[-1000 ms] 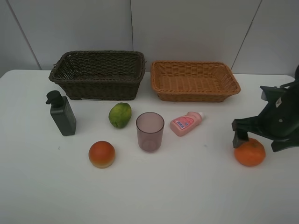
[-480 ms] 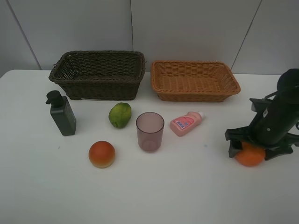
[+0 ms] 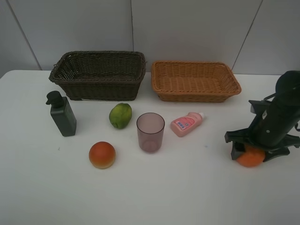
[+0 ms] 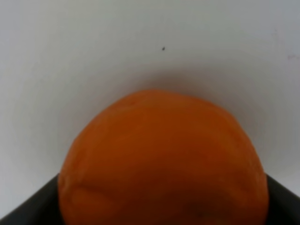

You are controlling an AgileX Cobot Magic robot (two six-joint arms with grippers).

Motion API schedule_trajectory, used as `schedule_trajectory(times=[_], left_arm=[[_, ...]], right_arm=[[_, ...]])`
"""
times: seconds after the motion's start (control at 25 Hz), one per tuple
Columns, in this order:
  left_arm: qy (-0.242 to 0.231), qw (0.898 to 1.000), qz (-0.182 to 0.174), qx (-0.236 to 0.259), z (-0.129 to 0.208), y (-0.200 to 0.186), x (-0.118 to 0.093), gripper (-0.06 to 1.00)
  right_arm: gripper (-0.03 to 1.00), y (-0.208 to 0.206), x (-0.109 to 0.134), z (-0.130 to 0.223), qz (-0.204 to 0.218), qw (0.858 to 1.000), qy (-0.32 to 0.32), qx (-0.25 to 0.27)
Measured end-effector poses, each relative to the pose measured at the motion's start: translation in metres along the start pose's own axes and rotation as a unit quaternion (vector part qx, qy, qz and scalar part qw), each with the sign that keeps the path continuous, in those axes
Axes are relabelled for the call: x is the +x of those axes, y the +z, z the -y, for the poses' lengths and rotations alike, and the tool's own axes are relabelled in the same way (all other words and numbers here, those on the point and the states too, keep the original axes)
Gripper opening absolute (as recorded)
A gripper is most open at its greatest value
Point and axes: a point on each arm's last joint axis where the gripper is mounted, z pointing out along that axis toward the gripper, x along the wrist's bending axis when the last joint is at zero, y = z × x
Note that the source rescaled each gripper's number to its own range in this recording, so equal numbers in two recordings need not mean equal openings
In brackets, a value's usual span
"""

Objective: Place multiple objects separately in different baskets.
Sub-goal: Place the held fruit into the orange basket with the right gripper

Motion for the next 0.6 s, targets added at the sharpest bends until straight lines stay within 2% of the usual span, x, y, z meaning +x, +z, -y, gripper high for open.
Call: schedule_trajectory(times=[0.28, 0.4, 0.6], left_arm=[[0.000, 1.000, 0.000, 0.001, 0.000, 0.000, 0.000, 0.91], [0.000, 1.000, 0.000, 0.001, 0.000, 0.000, 0.000, 0.91], [0.000, 1.000, 0.000, 0.001, 0.000, 0.000, 0.000, 0.91]], right_arm=[[0.51, 0.000, 0.000, 0.000, 0.000, 1.000, 0.000, 0.001], [0.51, -0.006, 0.006, -0.001, 0.005, 1.000, -0.022, 0.010], [0.51, -0.053, 0.028, -0.031, 0.006, 0.996, -0.086, -0.013]])
